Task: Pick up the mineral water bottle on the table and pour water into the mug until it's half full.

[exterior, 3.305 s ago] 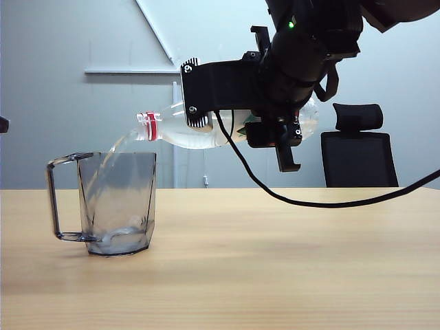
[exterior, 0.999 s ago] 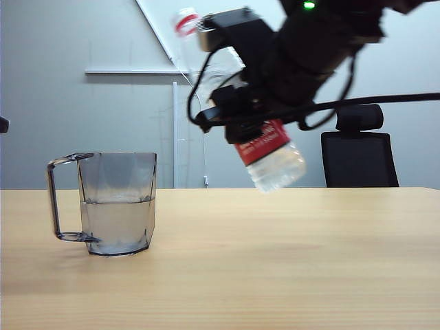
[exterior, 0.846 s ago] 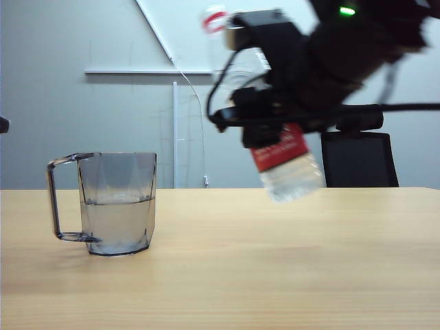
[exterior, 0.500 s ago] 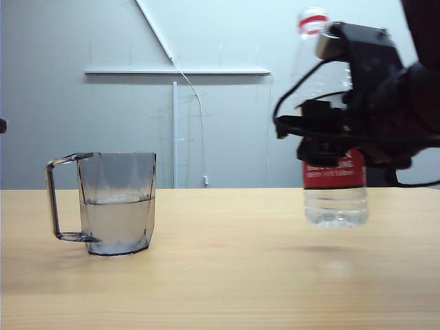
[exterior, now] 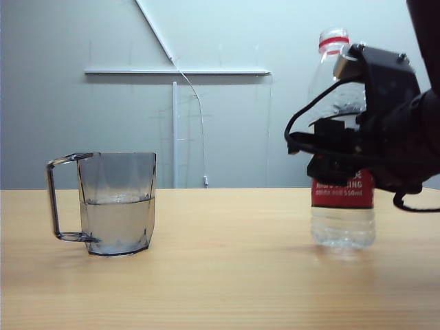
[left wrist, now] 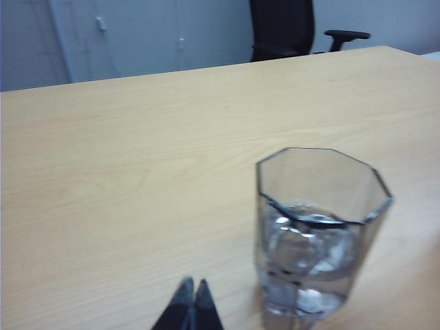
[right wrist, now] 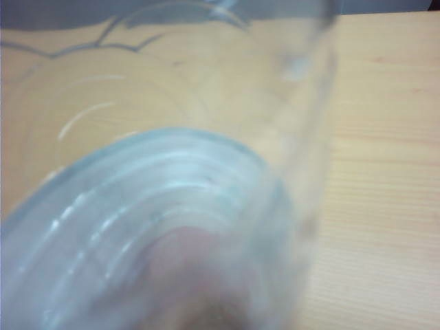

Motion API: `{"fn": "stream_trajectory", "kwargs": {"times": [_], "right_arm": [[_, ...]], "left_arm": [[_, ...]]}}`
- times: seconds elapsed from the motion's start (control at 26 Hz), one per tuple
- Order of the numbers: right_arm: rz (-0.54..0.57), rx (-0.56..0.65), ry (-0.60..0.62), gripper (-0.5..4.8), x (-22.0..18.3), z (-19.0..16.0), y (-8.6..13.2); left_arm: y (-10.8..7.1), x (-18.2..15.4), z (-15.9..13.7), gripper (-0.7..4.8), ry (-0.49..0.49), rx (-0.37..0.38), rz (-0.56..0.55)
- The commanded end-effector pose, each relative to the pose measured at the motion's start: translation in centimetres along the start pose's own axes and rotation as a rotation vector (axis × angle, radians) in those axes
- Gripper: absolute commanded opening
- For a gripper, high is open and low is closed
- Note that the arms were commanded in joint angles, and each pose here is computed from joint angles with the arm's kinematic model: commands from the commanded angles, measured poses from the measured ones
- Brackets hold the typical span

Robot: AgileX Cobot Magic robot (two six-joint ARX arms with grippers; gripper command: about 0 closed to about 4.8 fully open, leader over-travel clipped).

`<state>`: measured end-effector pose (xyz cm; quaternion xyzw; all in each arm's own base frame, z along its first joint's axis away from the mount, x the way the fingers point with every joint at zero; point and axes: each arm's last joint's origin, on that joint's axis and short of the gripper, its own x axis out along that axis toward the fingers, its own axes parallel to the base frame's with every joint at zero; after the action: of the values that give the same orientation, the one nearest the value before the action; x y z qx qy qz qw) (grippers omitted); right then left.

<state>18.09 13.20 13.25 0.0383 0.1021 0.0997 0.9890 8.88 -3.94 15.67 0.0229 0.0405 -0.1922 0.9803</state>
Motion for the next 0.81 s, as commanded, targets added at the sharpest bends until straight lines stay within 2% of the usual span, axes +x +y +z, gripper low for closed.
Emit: {"fn": "stream_trajectory", "kwargs": {"times": [0.04, 0.15, 0.27, 0.31, 0.65, 0.69, 0.81], "right_arm": [[0.015, 0.049, -0.071, 2.79, 0.4, 0.2, 0.3], [0.017, 0.041, -0.056, 2.85, 0.4, -0.3, 0.3], [0.023, 0.05, -0.076, 4.49, -0.2, -0.5, 0.0], [0.023, 0.05, -0.077, 4.68, -0.4, -0.6, -0.1], [0.038, 0.064, -0.103, 4.79, -3.0, -2.0, -1.7], [0.081, 0.055, -0.083, 4.79, -3.4, -2.3, -1.7], [0.105, 0.035, -0.079, 4.79, -4.3, -2.6, -1.2]], "left_arm": [[0.1, 0.0, 0.2, -0.02, -0.01, -0.004, 0.007], [0.1, 0.0, 0.2, -0.02, -0.01, -0.004, 0.007], [0.1, 0.0, 0.2, -0.02, -0.01, -0.004, 0.006], [0.1, 0.0, 0.2, -0.02, -0.01, -0.004, 0.007], [0.1, 0.0, 0.2, -0.02, -0.01, -0.004, 0.007], [0.1, 0.0, 0.2, -0.02, -0.01, -0.004, 0.006], [0.2, 0.0, 0.2, -0.02, -0.01, -0.005, 0.015]]}}
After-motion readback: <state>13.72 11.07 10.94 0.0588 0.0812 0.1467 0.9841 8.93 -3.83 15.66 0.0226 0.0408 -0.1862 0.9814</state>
